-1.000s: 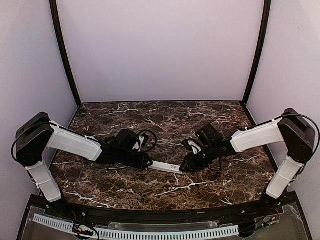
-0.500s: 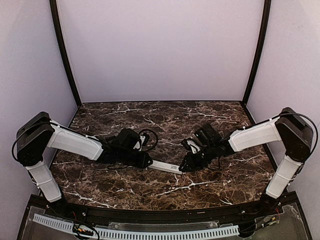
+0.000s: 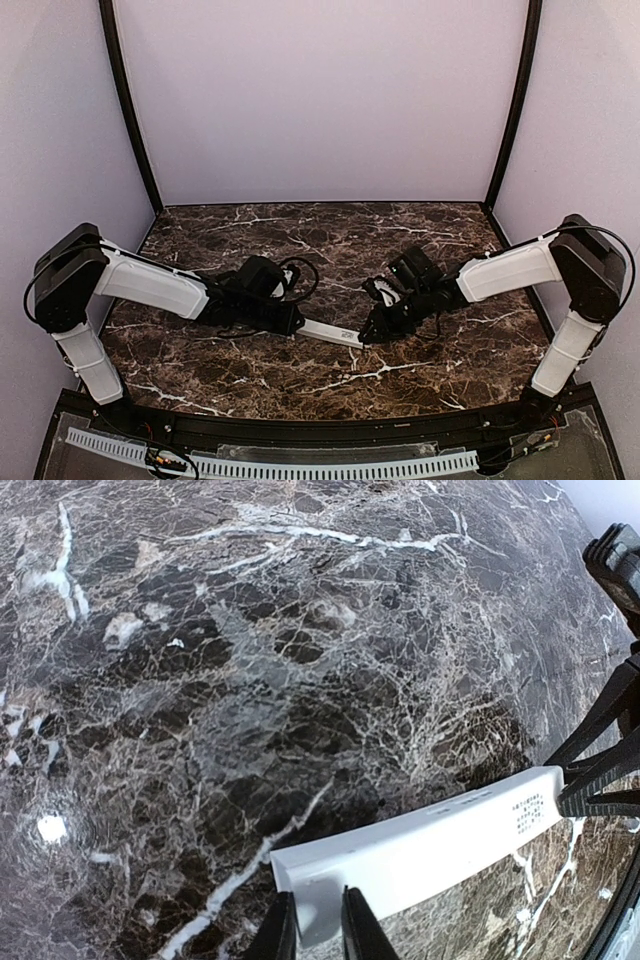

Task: Load the batteries into the remote control
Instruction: Press the battery cover into the battery compartment.

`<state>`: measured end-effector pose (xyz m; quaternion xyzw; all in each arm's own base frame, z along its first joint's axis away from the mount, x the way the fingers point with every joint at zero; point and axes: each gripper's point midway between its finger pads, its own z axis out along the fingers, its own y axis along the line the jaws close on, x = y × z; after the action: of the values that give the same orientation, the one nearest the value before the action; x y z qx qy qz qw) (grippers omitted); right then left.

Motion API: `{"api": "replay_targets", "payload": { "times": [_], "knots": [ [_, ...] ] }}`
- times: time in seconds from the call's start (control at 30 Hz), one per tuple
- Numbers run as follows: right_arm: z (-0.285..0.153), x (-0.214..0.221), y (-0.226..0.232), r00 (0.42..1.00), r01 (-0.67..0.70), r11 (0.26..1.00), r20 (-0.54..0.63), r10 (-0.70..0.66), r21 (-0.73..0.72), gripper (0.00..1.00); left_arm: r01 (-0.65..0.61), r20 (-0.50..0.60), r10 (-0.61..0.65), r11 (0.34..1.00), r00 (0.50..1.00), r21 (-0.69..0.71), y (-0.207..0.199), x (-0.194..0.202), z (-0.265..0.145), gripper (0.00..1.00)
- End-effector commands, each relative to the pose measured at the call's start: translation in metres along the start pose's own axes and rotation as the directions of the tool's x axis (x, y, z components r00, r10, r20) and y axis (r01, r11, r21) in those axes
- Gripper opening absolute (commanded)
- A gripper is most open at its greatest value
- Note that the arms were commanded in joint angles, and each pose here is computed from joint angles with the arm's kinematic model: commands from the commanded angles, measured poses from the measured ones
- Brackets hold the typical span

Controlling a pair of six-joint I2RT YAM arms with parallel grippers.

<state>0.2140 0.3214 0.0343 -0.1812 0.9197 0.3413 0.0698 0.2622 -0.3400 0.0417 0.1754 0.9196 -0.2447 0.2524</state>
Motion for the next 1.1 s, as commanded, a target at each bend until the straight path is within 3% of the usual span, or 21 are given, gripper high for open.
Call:
{"api": "replay_targets", "payload": {
  "times": [0.0, 0.6, 1.07],
  "knots": [
    [0.006, -0.011, 0.002, 0.999, 0.031, 0.999, 0.023, -0.030, -0.010, 0.22, -0.037, -0.091, 0.038, 0.999, 0.995, 0.014, -0.008, 0.025, 0.010, 0.16],
    [0.010, -0.012, -0.002, 0.999, 0.029, 1.000, 0.023, -0.030, 0.006, 0.24, -0.037, -0.164, 0.032, 0.999, 0.986, -0.027, -0.004, 0.049, 0.019, 0.15],
    [0.006, -0.016, -0.013, 0.999, 0.033, 0.998, 0.028, -0.034, 0.051, 0.25, -0.035, -0.111, 0.023, 0.994, 0.994, -0.105, 0.010, 0.025, 0.001, 0.31]
  ]
}}
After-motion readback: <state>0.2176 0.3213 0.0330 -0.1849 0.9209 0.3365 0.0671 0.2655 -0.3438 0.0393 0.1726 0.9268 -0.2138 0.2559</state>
